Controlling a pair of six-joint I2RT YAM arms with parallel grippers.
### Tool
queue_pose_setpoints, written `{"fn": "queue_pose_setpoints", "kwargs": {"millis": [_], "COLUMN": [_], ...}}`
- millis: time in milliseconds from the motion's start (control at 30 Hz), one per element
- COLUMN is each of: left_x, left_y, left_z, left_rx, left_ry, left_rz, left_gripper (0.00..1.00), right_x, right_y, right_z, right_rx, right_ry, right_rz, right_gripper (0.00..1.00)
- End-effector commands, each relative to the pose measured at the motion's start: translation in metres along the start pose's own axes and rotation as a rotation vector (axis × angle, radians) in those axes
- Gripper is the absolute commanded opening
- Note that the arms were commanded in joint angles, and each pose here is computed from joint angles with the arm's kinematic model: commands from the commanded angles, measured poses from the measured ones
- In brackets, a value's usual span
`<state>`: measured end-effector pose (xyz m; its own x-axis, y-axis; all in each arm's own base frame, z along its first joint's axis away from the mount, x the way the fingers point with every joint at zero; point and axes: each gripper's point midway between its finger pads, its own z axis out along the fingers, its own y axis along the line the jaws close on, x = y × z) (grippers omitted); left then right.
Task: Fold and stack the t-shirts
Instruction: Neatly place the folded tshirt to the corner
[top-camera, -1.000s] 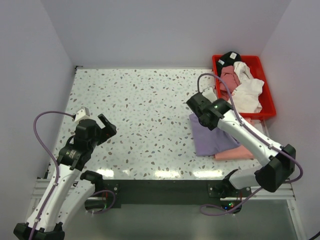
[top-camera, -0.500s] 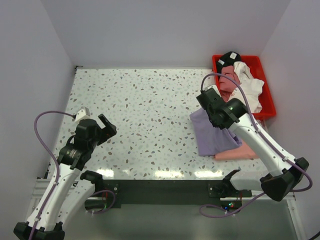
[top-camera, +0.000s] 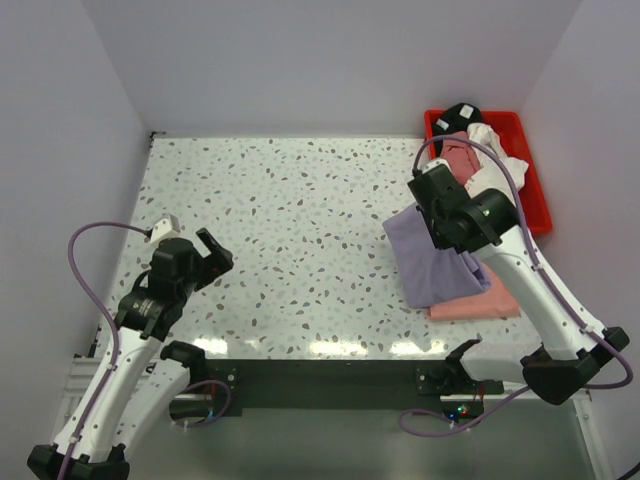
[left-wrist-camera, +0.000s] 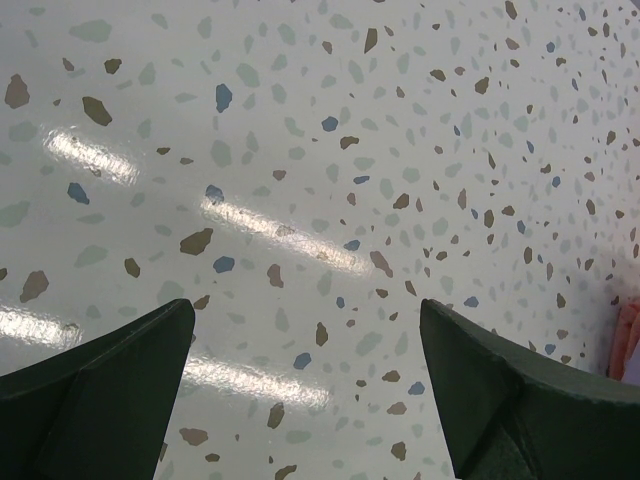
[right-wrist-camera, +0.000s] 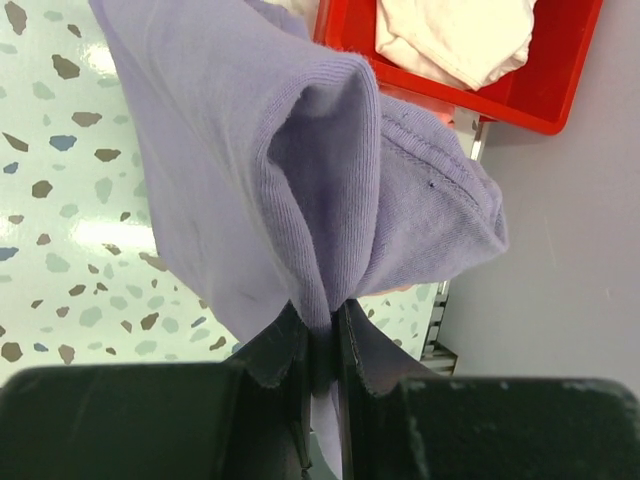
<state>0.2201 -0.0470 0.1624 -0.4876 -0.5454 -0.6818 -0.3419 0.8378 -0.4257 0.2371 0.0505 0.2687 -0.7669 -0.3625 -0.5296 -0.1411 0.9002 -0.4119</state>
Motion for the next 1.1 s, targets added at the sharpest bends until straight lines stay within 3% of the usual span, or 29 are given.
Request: {"fn": "queue_pose_setpoints", "kwargs": {"millis": [0, 500, 1067], "left_x": [-0.008, -0.005, -0.006], "left_y": [-0.001, 0.0, 0.0], "left_z": [0.001, 0.004, 0.005], "left_rx": [-0.001, -0.006, -0.008], "left_ry": [-0.036, -0.017, -0.016], "left_rz": [-0.021, -0.012, -0.012], "left_gripper": [1.0, 1.0, 1.0], "right_x": [0.003, 0.006, 0.014], "right_y": [-0.022, -0.031, -0.04], "right_z": [-0.022, -0.027, 0.022], "right_rx": [0.032, 0.023, 0.089], "right_ry": [-0.011, 0.0, 0.181], "right_rz": [0.014, 0.007, -0.01], "right_gripper": [0.0, 0.0, 0.0]}}
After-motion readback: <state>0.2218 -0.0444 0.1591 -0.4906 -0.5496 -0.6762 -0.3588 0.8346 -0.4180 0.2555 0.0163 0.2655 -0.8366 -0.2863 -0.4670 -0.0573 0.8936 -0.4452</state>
